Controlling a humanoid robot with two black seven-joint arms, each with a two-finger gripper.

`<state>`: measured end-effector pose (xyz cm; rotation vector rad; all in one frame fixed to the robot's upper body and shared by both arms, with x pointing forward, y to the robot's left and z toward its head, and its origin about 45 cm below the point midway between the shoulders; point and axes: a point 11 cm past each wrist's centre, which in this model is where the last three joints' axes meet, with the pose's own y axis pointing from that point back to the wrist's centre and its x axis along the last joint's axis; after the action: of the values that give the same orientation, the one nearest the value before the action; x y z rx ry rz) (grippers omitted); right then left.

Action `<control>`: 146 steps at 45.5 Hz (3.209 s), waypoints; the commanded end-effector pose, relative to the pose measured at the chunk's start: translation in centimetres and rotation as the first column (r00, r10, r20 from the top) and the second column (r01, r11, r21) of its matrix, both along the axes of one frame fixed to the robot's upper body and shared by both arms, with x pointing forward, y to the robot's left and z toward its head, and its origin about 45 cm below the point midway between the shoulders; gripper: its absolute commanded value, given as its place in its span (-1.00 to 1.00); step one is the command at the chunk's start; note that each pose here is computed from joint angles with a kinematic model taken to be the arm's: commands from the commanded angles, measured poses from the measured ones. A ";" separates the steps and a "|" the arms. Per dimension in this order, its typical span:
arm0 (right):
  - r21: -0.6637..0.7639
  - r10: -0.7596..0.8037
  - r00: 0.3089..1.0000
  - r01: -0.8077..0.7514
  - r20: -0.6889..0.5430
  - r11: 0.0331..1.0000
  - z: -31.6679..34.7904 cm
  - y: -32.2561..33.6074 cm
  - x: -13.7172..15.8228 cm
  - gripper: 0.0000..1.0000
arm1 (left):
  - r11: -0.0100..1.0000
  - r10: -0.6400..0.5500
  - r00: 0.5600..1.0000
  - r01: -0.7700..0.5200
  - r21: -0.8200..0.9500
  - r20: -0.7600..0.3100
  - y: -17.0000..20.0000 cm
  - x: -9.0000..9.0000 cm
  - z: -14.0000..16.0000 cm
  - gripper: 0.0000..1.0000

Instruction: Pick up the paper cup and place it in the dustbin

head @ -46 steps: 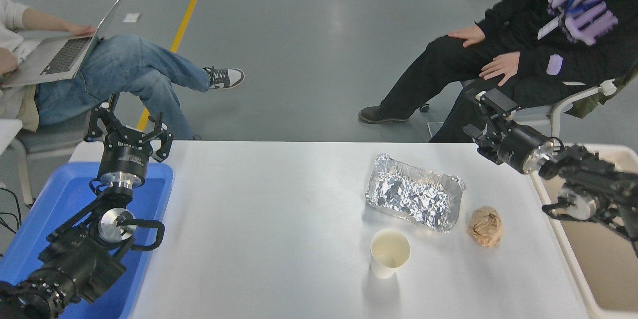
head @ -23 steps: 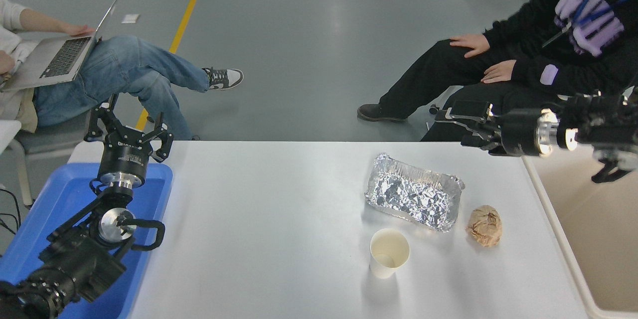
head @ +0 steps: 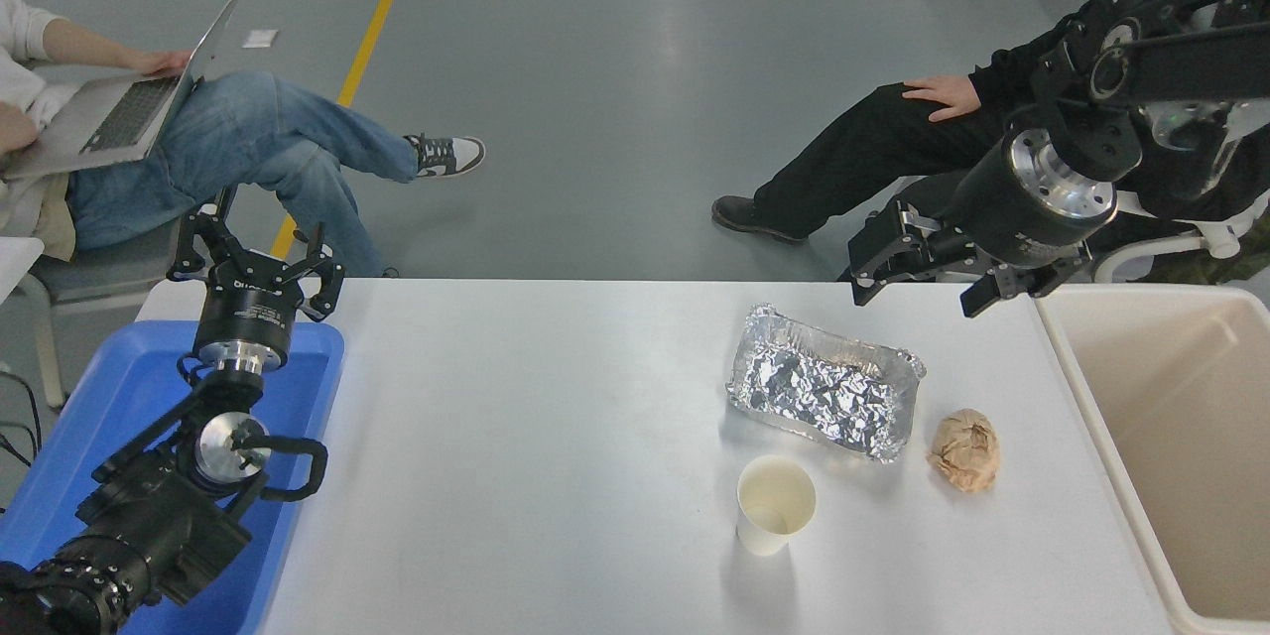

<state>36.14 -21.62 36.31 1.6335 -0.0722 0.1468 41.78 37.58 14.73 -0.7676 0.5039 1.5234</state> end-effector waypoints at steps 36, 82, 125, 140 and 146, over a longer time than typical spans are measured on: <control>0.020 -0.060 0.996 0.062 -0.068 0.998 -7.8 0.7 -1.1 0.90 | 1.000 0.000 1.000 0.000 0.001 0.000 0.0 0.0 0.0 0.98; 0.065 -0.040 0.996 0.045 -0.078 0.997 -23.8 2.9 -5.9 0.81 | 1.000 -0.002 1.000 0.002 0.000 0.000 -0.1 0.0 0.0 0.98; 0.042 -0.057 0.997 0.060 -0.050 0.997 -24.3 2.1 -5.9 -1.00 | 1.000 -0.002 1.000 0.002 0.000 0.000 -0.1 0.0 0.0 0.98; 0.067 -0.076 0.991 0.084 -0.111 0.994 -21.9 2.4 -5.4 -1.00 | 1.000 -0.002 1.000 0.002 0.000 0.000 -0.1 0.0 0.0 0.98; 0.080 -0.092 0.982 0.107 -0.167 0.991 -18.6 1.3 -4.7 -1.00 | 1.000 -0.003 1.000 0.003 0.000 0.001 -0.1 0.1 0.1 0.98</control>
<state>30.68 -19.53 13.81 1.6943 -0.0732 0.0068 41.82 37.54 14.76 -0.7666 0.5041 1.5215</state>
